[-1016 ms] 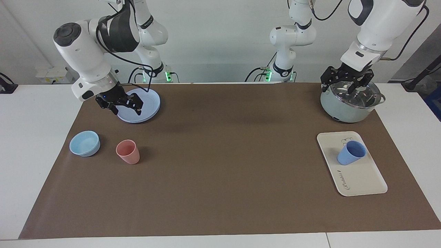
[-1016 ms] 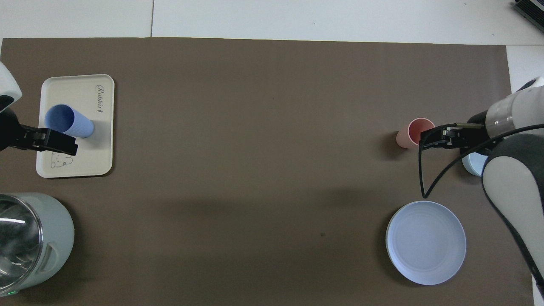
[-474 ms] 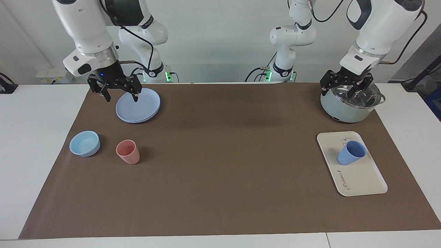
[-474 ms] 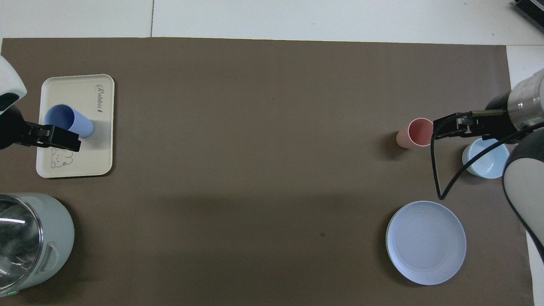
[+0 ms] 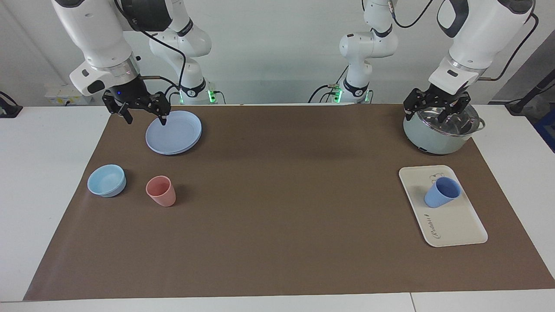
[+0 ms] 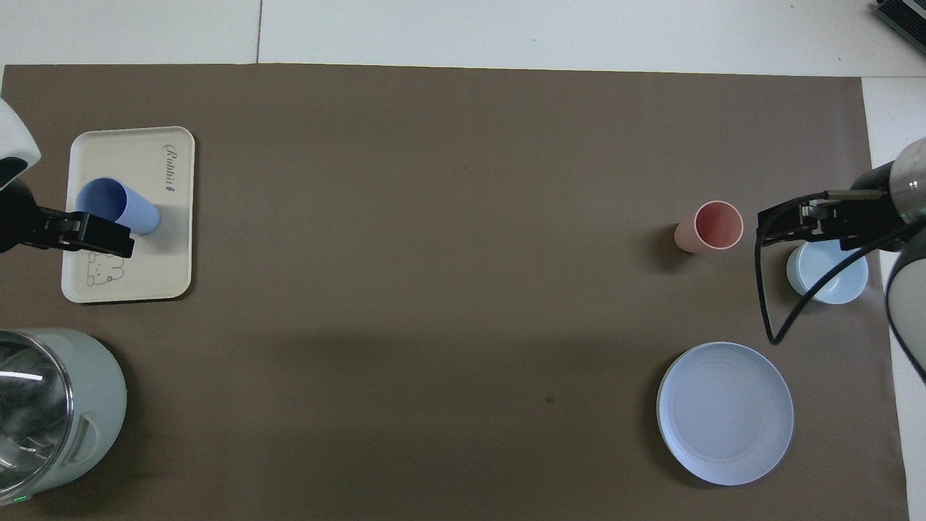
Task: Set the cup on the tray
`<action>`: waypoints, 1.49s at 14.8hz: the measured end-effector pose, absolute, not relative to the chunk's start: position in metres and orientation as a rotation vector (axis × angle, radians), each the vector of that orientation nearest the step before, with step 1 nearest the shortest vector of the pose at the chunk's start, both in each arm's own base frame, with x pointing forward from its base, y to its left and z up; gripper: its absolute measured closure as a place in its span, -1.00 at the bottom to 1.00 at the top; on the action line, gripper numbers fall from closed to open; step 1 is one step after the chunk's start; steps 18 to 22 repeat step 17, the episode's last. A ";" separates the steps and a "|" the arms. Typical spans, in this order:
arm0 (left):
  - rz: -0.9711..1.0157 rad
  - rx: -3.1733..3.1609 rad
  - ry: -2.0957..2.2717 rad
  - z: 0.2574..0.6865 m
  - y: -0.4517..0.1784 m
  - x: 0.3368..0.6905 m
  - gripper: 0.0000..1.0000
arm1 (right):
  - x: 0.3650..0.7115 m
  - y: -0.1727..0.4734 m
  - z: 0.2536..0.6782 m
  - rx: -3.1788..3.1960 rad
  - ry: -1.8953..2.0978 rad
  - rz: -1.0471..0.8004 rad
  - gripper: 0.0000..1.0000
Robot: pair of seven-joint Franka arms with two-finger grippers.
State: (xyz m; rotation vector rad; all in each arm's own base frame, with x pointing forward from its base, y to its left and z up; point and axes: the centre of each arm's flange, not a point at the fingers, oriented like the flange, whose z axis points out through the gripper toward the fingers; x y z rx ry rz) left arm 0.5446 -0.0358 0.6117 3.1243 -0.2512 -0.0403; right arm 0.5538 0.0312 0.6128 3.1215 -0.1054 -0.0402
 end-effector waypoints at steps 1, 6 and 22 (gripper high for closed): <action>-0.040 3.125 -0.241 0.612 -0.032 0.545 -1.00 | 0.554 0.031 0.613 3.121 -0.105 -0.040 -0.99; -0.040 3.125 -0.233 0.612 -0.029 0.545 -1.00 | 0.554 0.031 0.613 3.121 -0.105 -0.042 -0.99; -0.040 3.126 -0.233 0.612 -0.029 0.545 -1.00 | 0.549 0.019 0.622 3.118 -0.139 -0.070 -0.99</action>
